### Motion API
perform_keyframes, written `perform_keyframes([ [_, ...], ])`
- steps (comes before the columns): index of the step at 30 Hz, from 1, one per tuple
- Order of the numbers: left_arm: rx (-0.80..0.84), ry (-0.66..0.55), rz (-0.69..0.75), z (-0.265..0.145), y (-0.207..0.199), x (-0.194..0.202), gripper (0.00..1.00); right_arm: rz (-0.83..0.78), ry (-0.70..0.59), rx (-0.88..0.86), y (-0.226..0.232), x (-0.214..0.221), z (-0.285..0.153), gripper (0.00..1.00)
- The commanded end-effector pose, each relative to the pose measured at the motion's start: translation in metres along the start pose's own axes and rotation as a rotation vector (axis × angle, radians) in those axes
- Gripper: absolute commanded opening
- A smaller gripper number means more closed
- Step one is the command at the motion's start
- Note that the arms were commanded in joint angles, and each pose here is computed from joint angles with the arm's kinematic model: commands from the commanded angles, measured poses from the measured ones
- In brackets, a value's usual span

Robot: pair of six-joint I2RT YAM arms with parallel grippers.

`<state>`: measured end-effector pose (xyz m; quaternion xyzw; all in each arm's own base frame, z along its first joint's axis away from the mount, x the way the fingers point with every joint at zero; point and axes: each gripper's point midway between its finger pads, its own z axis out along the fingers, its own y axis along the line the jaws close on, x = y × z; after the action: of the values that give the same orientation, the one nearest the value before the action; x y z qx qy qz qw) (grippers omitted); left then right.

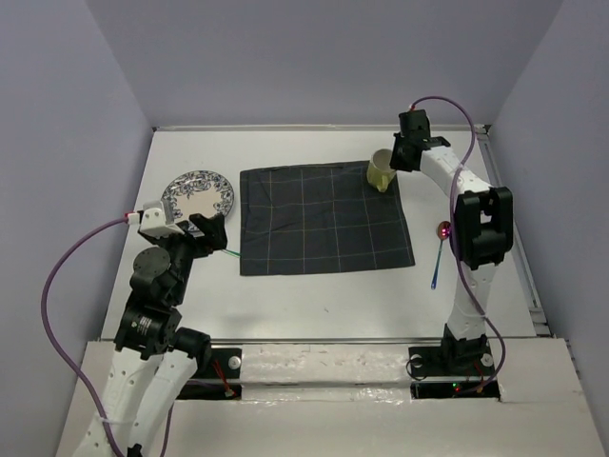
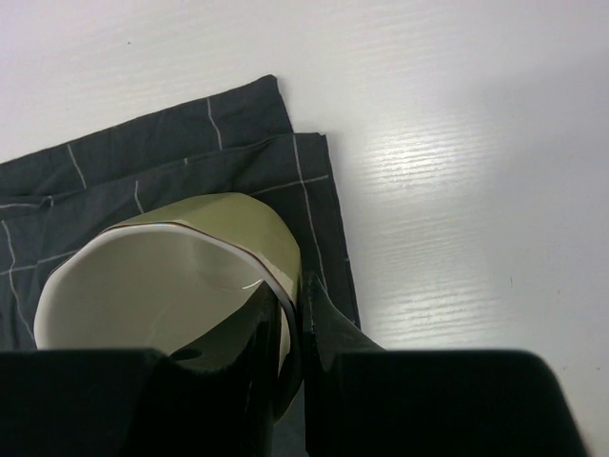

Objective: Set the dinner table for one person

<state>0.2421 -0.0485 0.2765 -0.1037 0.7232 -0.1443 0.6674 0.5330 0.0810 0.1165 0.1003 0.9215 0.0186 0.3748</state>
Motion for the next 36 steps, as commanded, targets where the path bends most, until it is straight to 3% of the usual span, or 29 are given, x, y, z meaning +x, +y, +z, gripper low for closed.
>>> perform_keyframes([
  [1, -0.003, -0.027, -0.002, 0.005, -0.001, -0.010, 0.99, 0.032, -0.123, -0.065, 0.011, -0.048, -0.013, 0.00],
  [2, -0.015, -0.023, -0.001, 0.006, 0.001, -0.009, 0.99, 0.035, -0.119, -0.063, 0.011, -0.047, -0.011, 0.00],
  [3, -0.038, -0.013, 0.003, 0.007, 0.005, -0.007, 0.99, 0.035, -0.114, -0.061, 0.011, -0.045, -0.009, 0.10],
  [5, -0.048, 0.009, 0.005, 0.011, 0.006, -0.003, 0.99, 0.034, -0.113, -0.057, 0.011, -0.048, -0.011, 0.19],
  [6, -0.052, 0.014, 0.006, 0.012, 0.007, -0.002, 0.99, 0.034, -0.113, -0.054, 0.010, -0.048, -0.012, 0.28],
  [12, -0.072, 0.031, 0.004, 0.017, 0.012, 0.001, 0.99, 0.047, -0.163, -0.083, 0.015, -0.071, -0.043, 0.66],
  [15, -0.088, 0.023, -0.005, 0.017, 0.015, -0.001, 0.99, 0.060, -0.185, -0.109, 0.016, -0.076, -0.066, 0.72],
  [21, -0.103, 0.048, -0.013, 0.022, 0.019, 0.005, 0.99, 0.125, -0.310, -0.323, 0.034, -0.080, -0.153, 0.74],
  [29, -0.144, 0.165, -0.118, 0.043, 0.023, 0.037, 0.99, 0.148, -0.350, -0.613, 0.070, -0.007, -0.219, 0.75],
  [36, -0.197, 0.177, -0.404, 0.071, 0.031, 0.075, 0.99, 0.059, -0.268, -0.786, 0.110, 0.082, -0.261, 0.74],
])
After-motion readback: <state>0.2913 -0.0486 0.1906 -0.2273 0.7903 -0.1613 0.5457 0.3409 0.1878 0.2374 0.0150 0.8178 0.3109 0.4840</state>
